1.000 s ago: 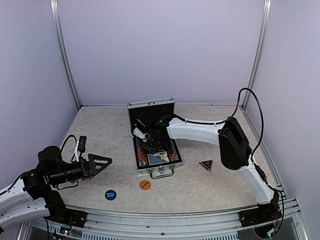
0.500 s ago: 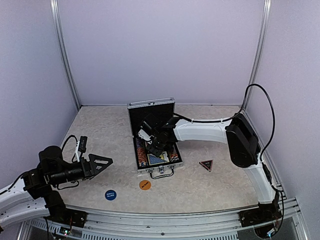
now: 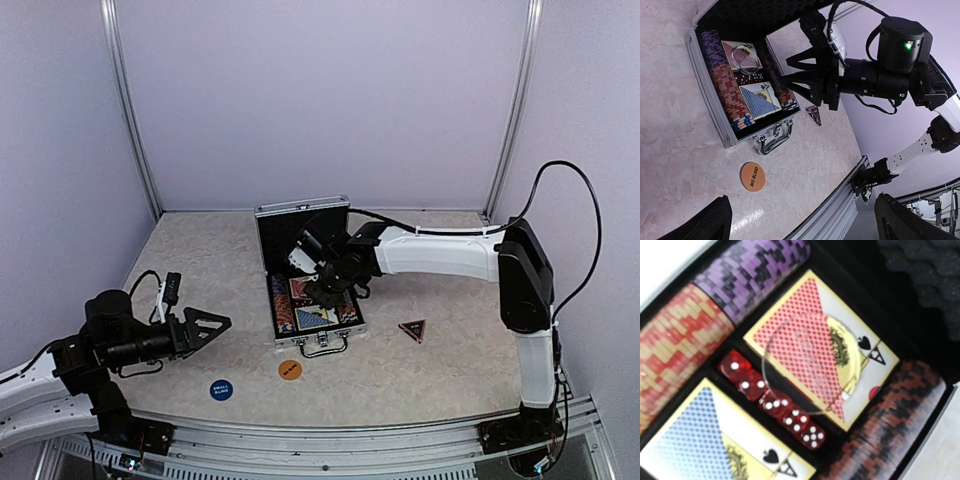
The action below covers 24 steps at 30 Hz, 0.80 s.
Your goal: Pack up texas hold em set
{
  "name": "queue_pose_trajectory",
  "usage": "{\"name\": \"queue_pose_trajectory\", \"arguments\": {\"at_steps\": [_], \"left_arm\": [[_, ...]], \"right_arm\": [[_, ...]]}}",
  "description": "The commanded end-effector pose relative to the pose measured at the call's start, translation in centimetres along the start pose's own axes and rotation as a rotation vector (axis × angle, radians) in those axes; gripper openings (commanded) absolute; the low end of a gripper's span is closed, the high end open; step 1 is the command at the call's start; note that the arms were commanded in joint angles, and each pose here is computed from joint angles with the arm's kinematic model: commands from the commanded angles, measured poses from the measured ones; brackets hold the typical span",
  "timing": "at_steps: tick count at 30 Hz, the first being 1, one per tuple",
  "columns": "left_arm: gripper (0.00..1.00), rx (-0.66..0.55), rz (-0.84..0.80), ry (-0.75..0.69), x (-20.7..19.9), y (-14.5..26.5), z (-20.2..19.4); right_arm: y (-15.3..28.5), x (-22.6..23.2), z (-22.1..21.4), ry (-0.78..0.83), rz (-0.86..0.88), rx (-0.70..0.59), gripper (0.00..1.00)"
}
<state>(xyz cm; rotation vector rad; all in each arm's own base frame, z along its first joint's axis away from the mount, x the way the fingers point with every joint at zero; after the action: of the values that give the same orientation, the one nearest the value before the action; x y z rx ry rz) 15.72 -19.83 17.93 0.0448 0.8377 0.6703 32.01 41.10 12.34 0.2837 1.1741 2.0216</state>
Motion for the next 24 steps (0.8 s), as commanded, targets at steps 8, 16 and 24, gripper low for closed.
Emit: {"name": "queue_pose_trajectory", "arguments": {"at_steps": [8, 16, 24], "left_arm": [[0.99, -0.029, 0.002, -0.007, 0.2, 1.2, 0.0], [0.99, -0.044, -0.001, -0.001, 0.3, 1.6, -0.1], [0.99, -0.037, -0.003, -0.003, 0.3, 1.4, -0.1]], "right_arm": [[-5.0, -1.3, -1.6, 0.005, -0.134, 0.117, 0.44], [-6.8, -1.7, -0.5, 0.002, -0.149, 0.115, 0.43], [-8.4, -1.0, 0.0, 0.018, -0.133, 0.092, 0.43]]}}
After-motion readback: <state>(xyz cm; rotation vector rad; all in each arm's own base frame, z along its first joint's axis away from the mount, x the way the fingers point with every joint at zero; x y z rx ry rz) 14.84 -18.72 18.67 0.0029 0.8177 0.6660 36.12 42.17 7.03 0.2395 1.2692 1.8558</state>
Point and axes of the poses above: each gripper's point midway between its finger pads, its own y axis back along the fingers, its own x axis along the line the jaws close on, z = x × y, the point moved 2 cm from there along y, back along the fingers, and after that the axes turned 11 degrees about -y, right-handed, at the moved point
